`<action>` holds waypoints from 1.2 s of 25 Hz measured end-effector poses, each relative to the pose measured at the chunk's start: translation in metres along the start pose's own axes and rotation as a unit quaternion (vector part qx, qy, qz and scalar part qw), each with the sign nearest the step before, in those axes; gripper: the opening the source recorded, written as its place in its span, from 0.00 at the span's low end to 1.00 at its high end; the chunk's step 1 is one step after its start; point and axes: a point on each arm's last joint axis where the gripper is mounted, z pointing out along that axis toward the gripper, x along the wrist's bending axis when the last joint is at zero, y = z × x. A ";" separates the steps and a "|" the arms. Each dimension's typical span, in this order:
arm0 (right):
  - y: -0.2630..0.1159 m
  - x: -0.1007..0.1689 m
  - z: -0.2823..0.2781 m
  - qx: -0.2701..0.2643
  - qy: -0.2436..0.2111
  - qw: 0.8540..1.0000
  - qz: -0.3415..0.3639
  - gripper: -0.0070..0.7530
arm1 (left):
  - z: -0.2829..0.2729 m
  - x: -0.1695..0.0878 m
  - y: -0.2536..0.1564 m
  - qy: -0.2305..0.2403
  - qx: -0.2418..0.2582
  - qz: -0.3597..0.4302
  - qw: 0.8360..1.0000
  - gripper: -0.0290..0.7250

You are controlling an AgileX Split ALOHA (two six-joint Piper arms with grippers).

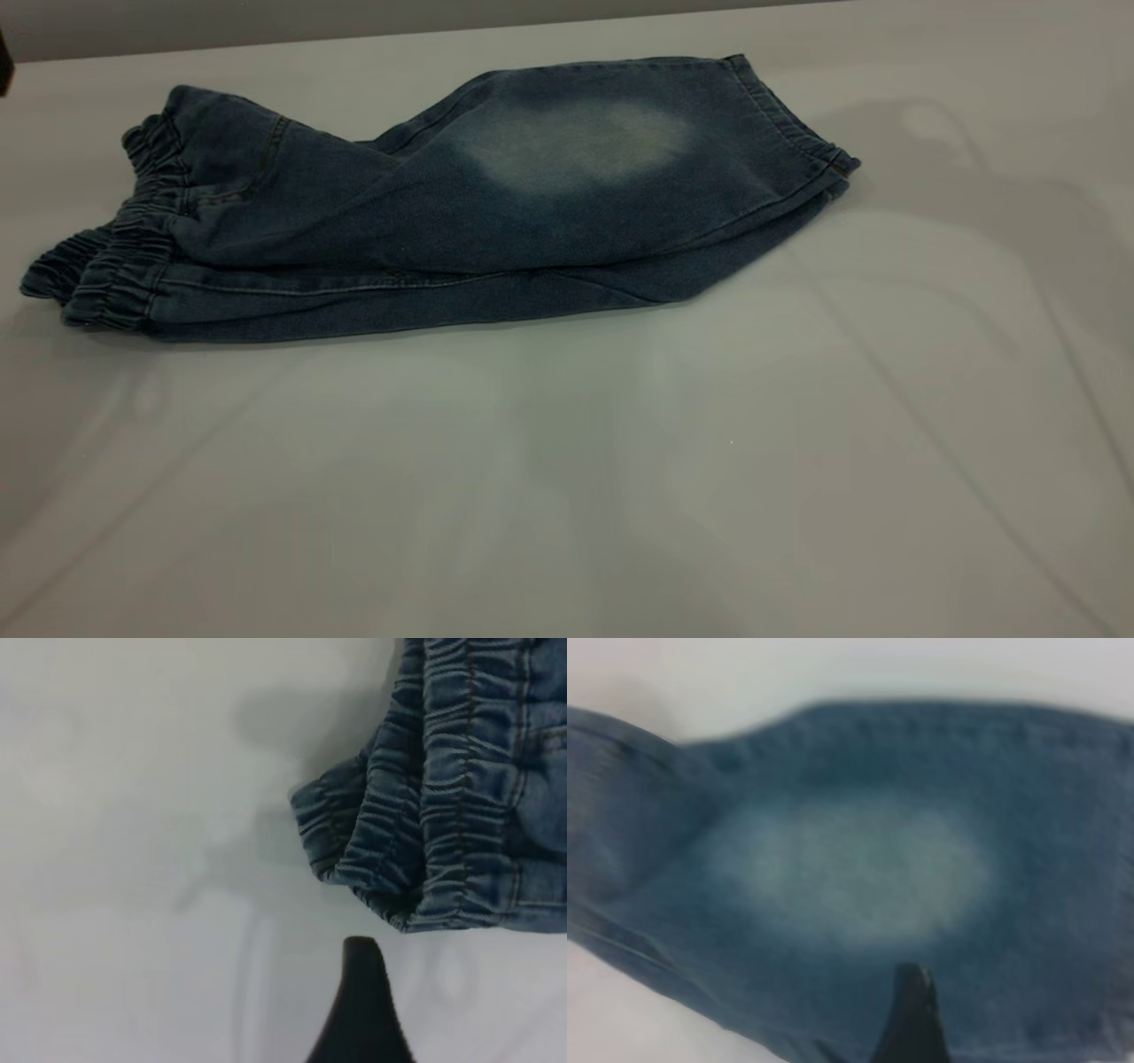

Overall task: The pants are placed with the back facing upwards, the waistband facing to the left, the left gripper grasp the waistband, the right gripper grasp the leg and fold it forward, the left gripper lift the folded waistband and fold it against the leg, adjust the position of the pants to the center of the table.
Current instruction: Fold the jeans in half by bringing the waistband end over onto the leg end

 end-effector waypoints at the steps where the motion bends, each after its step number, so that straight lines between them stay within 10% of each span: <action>1: 0.001 0.004 0.000 0.003 -0.005 1.000 -0.001 0.66 | 0.004 0.000 -0.003 0.000 0.000 0.001 1.000 0.71; 10: 0.006 0.036 0.009 0.007 -0.015 0.999 -0.033 0.65 | 0.033 0.035 -0.001 0.008 -0.003 -0.062 0.998 0.71; 30: 0.003 0.036 0.009 0.023 -0.014 0.999 -0.037 0.65 | 0.097 0.011 0.002 -0.100 0.007 -0.055 0.993 0.71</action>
